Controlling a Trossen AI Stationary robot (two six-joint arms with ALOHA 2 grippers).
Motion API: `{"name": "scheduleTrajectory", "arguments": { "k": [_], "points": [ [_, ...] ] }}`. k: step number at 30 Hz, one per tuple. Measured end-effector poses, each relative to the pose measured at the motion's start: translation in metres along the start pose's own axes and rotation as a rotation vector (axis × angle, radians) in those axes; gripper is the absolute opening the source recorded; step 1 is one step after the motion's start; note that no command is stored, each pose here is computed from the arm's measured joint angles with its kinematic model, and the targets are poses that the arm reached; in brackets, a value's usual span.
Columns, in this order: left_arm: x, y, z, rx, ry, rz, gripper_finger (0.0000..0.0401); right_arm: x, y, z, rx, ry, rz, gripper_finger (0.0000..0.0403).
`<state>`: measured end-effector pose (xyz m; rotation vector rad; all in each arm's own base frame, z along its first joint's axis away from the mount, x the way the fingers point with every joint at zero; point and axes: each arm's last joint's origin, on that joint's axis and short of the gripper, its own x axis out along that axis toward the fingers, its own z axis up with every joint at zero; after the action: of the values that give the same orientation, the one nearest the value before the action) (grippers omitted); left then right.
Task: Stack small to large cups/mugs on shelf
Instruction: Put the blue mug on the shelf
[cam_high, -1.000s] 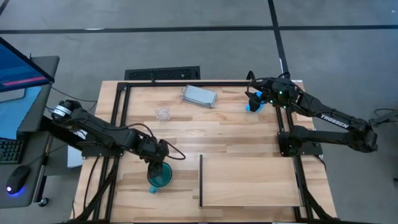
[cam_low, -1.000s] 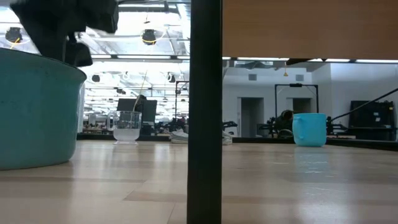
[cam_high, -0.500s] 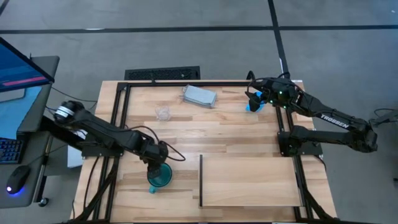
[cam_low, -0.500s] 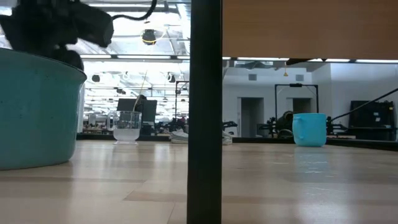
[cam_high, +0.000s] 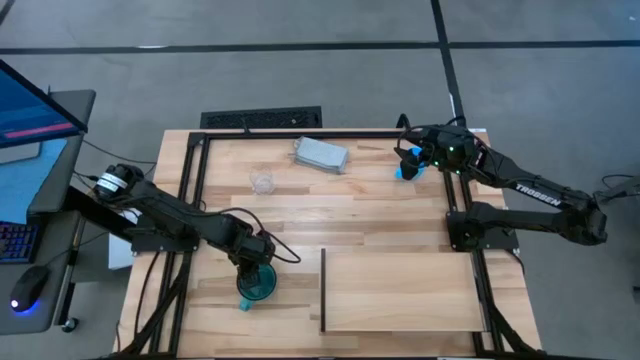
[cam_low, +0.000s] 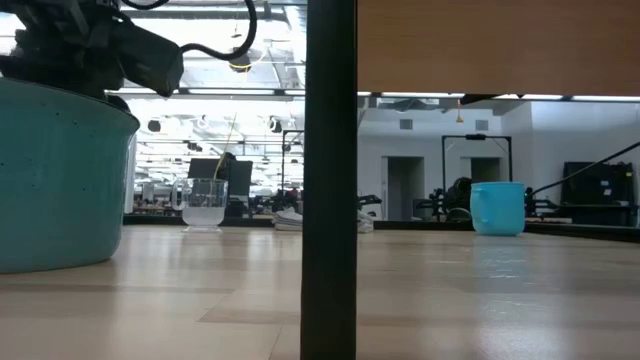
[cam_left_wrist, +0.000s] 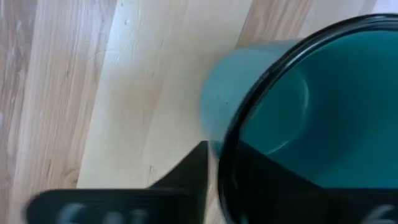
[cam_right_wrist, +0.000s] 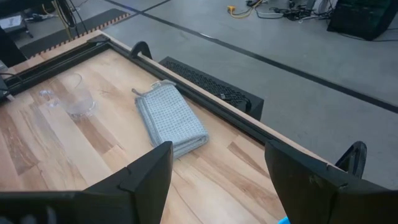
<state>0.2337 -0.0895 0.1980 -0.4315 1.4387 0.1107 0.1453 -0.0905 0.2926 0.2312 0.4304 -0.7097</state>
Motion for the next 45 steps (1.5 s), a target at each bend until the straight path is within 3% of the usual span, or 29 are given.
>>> {"name": "scheduleTrajectory", "arguments": {
  "k": [3, 12, 16, 21, 27, 31, 35, 37, 41, 45],
  "points": [
    [0.000, 0.001, 0.000, -0.009, 0.000, 0.005, 0.0014, 0.000, 0.000, 0.000, 0.000, 0.000, -0.001, 0.0279],
    [-0.003, 0.014, 0.013, -0.294, -0.024, -0.007, 0.0011, 0.000, 0.000, 0.000, 0.000, 0.001, 0.000, 0.0279],
    [-0.010, 0.019, 0.020, -0.360, -0.076, -0.056, 0.0011, 0.000, 0.000, 0.000, 0.000, 0.001, 0.000, 0.0279],
    [-0.050, 0.017, 0.029, -0.333, -0.187, -0.105, 0.0011, 0.000, 0.000, 0.000, 0.000, 0.003, -0.001, 0.0279],
    [-0.103, 0.018, 0.039, -0.390, -0.310, -0.144, 0.0011, 0.000, 0.000, 0.000, 0.000, 0.003, -0.001, 0.0279],
    [-0.138, 0.008, 0.045, -0.320, -0.400, -0.204, 0.0011, 0.000, 0.000, 0.000, 0.000, 0.003, -0.001, 0.0279],
    [-0.170, 0.009, 0.037, -0.341, -0.401, -0.126, 0.0011, 0.000, 0.000, 0.000, 0.001, 0.002, -0.001, 0.0279],
    [-0.185, 0.005, 0.039, -0.377, -0.462, -0.157, 0.0011, 0.001, 0.000, -0.002, 0.010, 0.005, -0.001, 0.0279],
    [-0.201, -0.007, 0.051, -0.413, -0.531, -0.234, 0.0011, 0.004, -0.001, -0.007, 0.023, 0.024, -0.005, 0.0279],
    [-0.205, -0.022, 0.073, -0.409, -0.540, -0.218, 0.0011, 0.006, -0.001, -0.014, 0.018, 0.050, -0.009, 0.0279]
  ]
}}
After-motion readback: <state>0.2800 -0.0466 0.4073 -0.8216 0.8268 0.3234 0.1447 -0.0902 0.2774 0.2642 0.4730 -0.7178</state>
